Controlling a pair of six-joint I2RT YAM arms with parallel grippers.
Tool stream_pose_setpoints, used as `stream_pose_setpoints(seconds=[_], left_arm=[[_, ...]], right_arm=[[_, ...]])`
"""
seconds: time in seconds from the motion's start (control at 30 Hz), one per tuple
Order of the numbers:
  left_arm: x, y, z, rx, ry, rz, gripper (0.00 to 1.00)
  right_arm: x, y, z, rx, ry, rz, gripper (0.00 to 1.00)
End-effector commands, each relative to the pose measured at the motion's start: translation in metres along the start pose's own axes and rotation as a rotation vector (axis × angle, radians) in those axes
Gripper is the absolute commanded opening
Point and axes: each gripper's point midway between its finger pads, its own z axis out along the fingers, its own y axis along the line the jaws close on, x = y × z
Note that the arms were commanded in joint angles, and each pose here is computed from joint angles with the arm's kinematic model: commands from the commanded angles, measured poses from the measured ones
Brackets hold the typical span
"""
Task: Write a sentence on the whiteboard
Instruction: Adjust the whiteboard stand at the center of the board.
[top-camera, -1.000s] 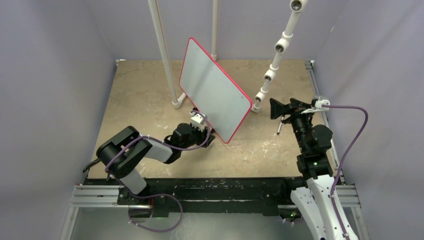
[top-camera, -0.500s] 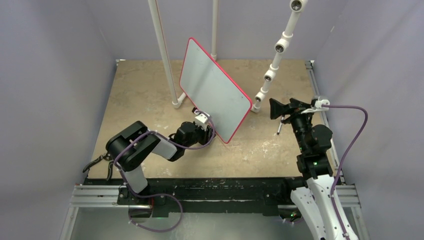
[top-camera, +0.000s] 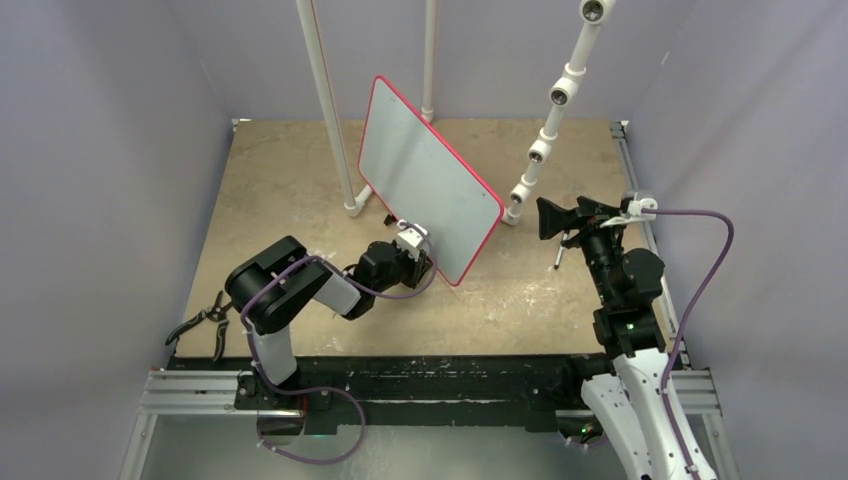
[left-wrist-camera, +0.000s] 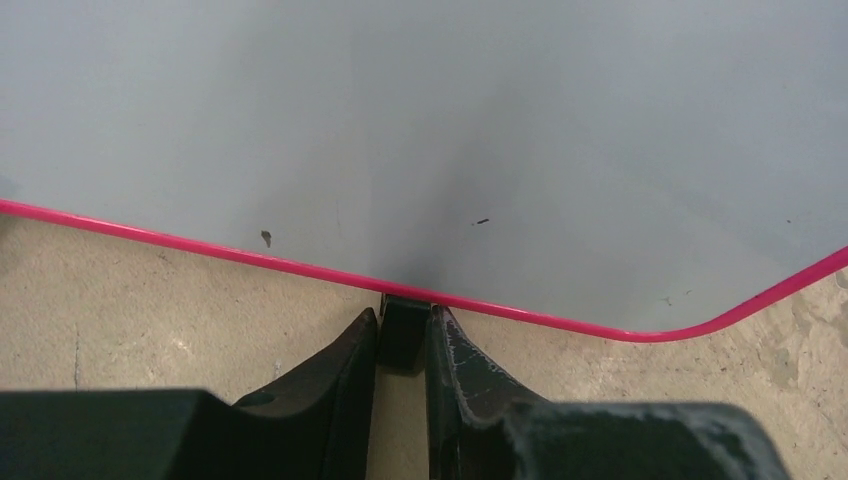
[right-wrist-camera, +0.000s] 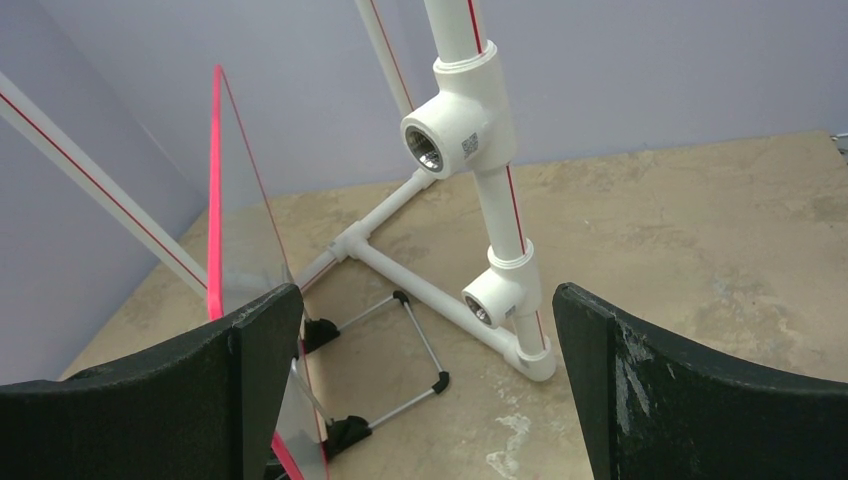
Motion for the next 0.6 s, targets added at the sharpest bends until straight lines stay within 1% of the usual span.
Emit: stream_pose_setpoints(seconds=[0.0,0.13,0.4,0.57], left_arm=[[-0.027,-0.011,0.01,0.034,-0.095,0.025,0.17],[-0.025,-0.032,0.015,0.068,-0.093,0.031,0.17],[-0.025,-0.076,0.037,0.12,-0.094,0.029,0.15],[-0.029,-0.099,0.046,0.13,-0.114,-0.011,0.17]], right_arm=[[-0.006,0.005,0.001,-0.021,-0.019,-0.002,0.99],[-0.005,0.004,0.002,-0.021,-0.015,0.0,0.99],[-0.005,0.005,0.0,-0.024,-0.016,0.007,0.99],[-0.009,0.005,-0.003,-0.019,-0.022,0.01,0.99]])
